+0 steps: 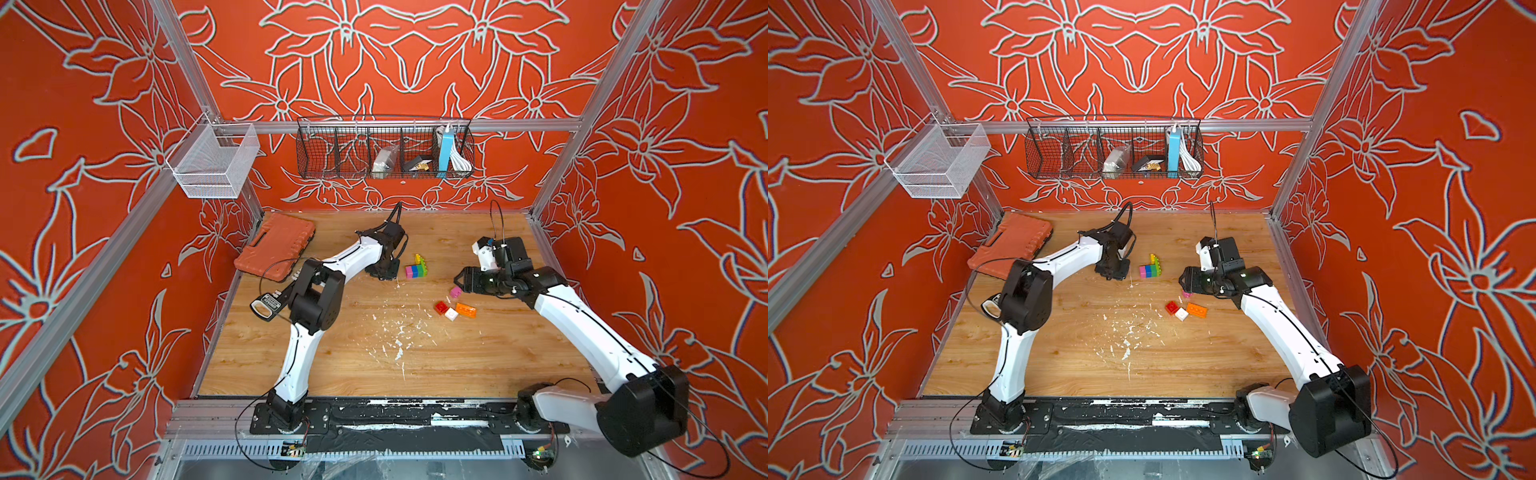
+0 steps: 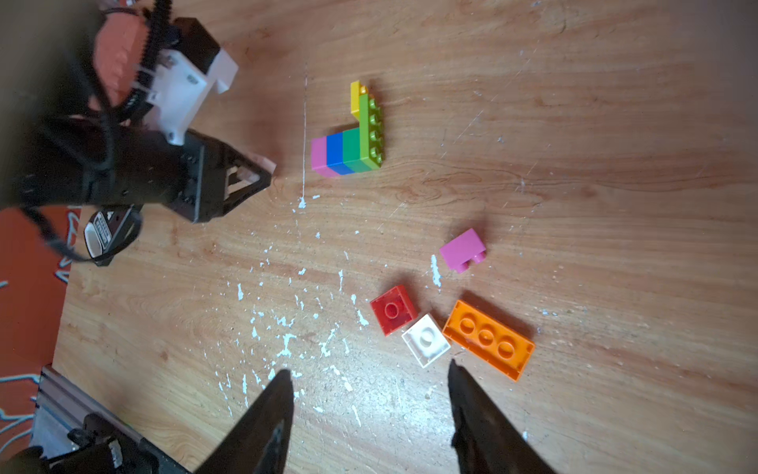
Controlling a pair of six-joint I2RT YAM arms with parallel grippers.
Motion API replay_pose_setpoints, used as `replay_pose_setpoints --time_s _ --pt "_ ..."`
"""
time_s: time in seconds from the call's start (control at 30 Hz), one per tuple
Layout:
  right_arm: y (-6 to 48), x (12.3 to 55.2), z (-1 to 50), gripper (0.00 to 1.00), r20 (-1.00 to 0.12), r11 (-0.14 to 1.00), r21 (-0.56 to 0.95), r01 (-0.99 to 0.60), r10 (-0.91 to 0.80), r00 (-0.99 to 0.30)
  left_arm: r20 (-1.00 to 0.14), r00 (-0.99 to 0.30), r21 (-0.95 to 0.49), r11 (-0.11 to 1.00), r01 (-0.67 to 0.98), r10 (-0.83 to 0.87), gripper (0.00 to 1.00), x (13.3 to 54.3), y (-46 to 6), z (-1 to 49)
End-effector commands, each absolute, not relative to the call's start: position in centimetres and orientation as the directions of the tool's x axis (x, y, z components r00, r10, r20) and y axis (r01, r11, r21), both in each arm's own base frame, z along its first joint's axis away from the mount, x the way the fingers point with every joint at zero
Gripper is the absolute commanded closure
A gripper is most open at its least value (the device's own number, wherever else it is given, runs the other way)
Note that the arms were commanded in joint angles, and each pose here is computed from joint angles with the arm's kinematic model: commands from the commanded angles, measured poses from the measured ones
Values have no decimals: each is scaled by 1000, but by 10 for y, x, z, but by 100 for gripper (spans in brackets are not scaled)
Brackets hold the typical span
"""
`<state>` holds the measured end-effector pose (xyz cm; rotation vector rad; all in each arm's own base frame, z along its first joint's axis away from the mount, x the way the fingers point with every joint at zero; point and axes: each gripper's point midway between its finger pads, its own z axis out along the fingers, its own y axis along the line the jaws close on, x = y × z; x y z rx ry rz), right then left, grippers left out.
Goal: Assemble the letter r with lego
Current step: Place the lego brick at the center of the board.
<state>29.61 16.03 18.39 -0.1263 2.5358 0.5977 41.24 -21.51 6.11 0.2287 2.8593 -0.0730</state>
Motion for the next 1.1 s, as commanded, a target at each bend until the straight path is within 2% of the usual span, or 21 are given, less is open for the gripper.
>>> replay_pose_setpoints --time_s 0.0,0.1,0.27,0.53,0.73,0.9,1.07 --pt "167 288 187 37 -529 913 327 -243 -36 -848 -305 -950 -114 987 109 70 68 371 -232 76" --pt "174 279 183 37 -528 918 303 -257 -63 -847 -294 -953 -141 983 115 69 69 331 -236 68" --pt "171 268 179 37 -531 926 307 -221 -26 -847 -290 -951 -140 978 155 109 70 289 -235 53" --pt "150 253 166 36 -505 956 245 -164 -19 -863 -287 -947 -107 978 181 144 68 270 -225 38" --pt "138 242 153 33 -463 970 201 -138 -30 -886 -276 -951 -115 977 179 142 52 266 -225 31" --pt "135 244 146 32 -426 977 179 -114 -27 -904 -314 -939 -132 973 188 139 35 268 -226 49" --pt "135 260 135 34 -385 980 182 -77 -1 -923 -398 -907 -186 956 228 139 30 269 -229 92"
